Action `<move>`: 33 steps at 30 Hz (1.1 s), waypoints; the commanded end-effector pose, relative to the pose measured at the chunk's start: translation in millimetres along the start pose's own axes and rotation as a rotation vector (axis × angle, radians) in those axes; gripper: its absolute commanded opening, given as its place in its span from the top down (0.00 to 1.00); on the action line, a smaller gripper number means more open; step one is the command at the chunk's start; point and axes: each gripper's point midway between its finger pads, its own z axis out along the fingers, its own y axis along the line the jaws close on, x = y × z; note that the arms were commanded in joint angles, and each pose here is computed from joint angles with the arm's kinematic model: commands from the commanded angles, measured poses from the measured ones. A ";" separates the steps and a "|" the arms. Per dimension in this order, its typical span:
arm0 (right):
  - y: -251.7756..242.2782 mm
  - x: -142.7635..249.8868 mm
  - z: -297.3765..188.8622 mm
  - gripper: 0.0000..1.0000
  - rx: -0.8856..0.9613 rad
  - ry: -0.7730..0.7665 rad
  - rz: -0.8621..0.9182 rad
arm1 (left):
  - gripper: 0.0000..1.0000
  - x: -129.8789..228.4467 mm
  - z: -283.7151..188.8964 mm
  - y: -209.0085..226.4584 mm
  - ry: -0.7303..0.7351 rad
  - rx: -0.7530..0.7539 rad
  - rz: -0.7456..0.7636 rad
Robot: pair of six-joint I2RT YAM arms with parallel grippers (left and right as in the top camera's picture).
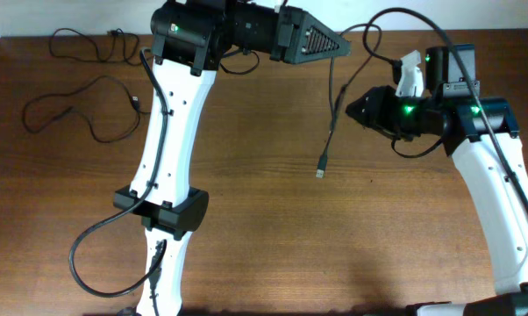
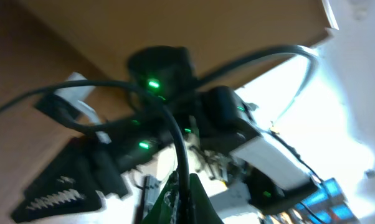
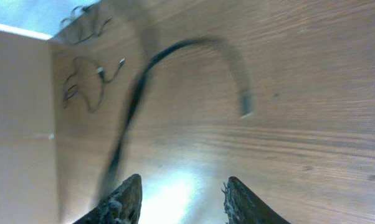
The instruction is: Untangle cables
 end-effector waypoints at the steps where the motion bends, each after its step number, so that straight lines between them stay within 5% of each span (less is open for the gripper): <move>1: 17.6 15.9 0.6 0.59 -0.097 0.080 -0.002 | 1.00 -8.3 -8.7 18.6 -0.064 -0.210 -0.005; 5: 13.5 31.7 -0.7 0.59 -0.086 0.142 0.018 | 1.00 -15.8 -9.1 17.8 -0.086 -0.213 0.012; 11: 28.0 37.6 -3.6 0.53 -0.172 0.179 0.021 | 1.00 -37.3 -28.6 50.3 -0.214 -0.405 -0.084; 19: 33.2 33.4 -2.0 0.53 -0.188 0.161 -0.009 | 1.00 -34.0 -24.0 42.0 -0.225 -0.334 -0.278; 23: 33.0 31.7 3.5 0.55 -0.152 0.139 -0.040 | 1.00 -32.6 -20.2 31.7 -0.200 -0.276 -0.273; 25: 32.1 31.3 3.7 0.65 -0.147 0.137 -0.040 | 1.00 -32.4 -20.4 31.3 -0.198 -0.274 -0.273; 33: 37.9 33.6 7.7 0.66 -0.153 0.138 -0.063 | 1.00 -31.5 -19.0 27.3 -0.190 -0.249 -0.294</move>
